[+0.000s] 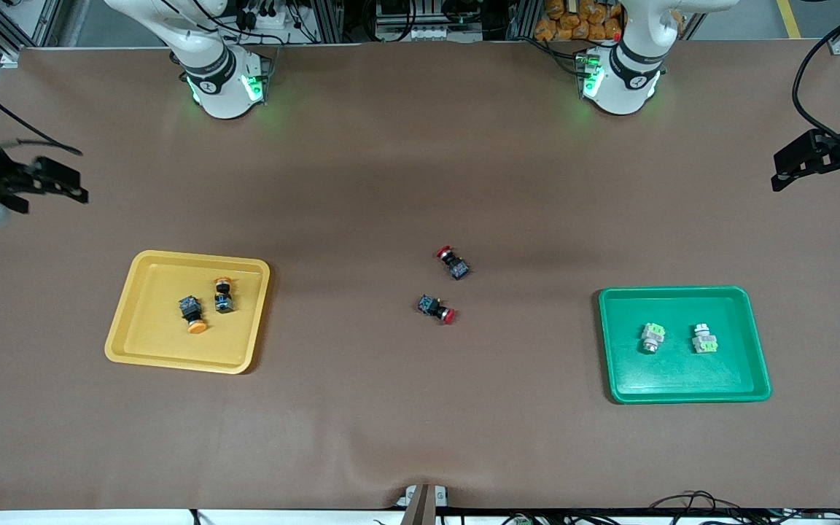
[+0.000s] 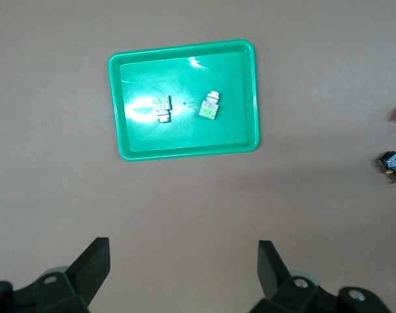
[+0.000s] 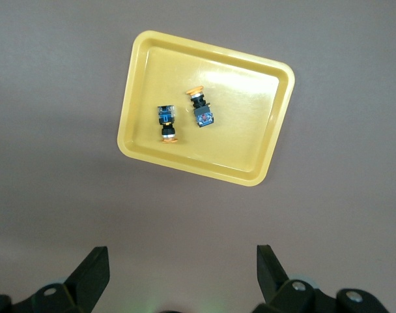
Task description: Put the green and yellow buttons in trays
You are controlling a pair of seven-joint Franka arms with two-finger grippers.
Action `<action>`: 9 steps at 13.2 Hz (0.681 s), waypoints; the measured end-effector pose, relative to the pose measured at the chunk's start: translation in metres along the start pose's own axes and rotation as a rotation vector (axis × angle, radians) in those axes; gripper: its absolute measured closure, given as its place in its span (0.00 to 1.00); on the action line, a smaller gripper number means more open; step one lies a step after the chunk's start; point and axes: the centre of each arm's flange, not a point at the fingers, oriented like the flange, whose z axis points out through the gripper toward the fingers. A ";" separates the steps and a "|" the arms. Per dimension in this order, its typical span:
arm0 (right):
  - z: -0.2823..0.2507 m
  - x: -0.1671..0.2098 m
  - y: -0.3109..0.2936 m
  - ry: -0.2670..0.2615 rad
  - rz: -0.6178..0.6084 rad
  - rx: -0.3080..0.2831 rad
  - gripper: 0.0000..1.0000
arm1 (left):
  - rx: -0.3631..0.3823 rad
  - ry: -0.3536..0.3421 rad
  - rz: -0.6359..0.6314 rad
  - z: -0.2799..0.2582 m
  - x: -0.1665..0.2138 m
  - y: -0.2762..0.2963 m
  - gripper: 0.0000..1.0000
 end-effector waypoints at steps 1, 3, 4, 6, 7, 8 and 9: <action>-0.006 -0.002 -0.001 0.007 0.000 -0.002 0.00 | 0.000 0.000 0.000 0.000 0.000 0.000 0.00; -0.008 -0.002 -0.001 0.010 0.000 -0.002 0.00 | 0.000 0.000 0.000 0.000 0.000 0.000 0.00; -0.008 -0.002 -0.001 0.010 0.000 -0.002 0.00 | 0.000 -0.001 0.000 0.000 0.000 0.000 0.00; -0.014 -0.002 -0.001 0.021 0.000 -0.004 0.00 | 0.000 -0.004 0.000 0.000 0.000 0.000 0.00; -0.017 -0.003 -0.002 0.023 -0.001 -0.005 0.00 | 0.000 -0.005 0.000 0.000 0.000 0.000 0.00; -0.019 -0.003 -0.003 0.025 -0.002 -0.005 0.00 | 0.000 -0.005 0.000 0.000 -0.001 0.000 0.00; -0.019 -0.003 -0.003 0.024 -0.002 -0.005 0.00 | 0.000 -0.005 0.000 0.000 -0.001 0.000 0.00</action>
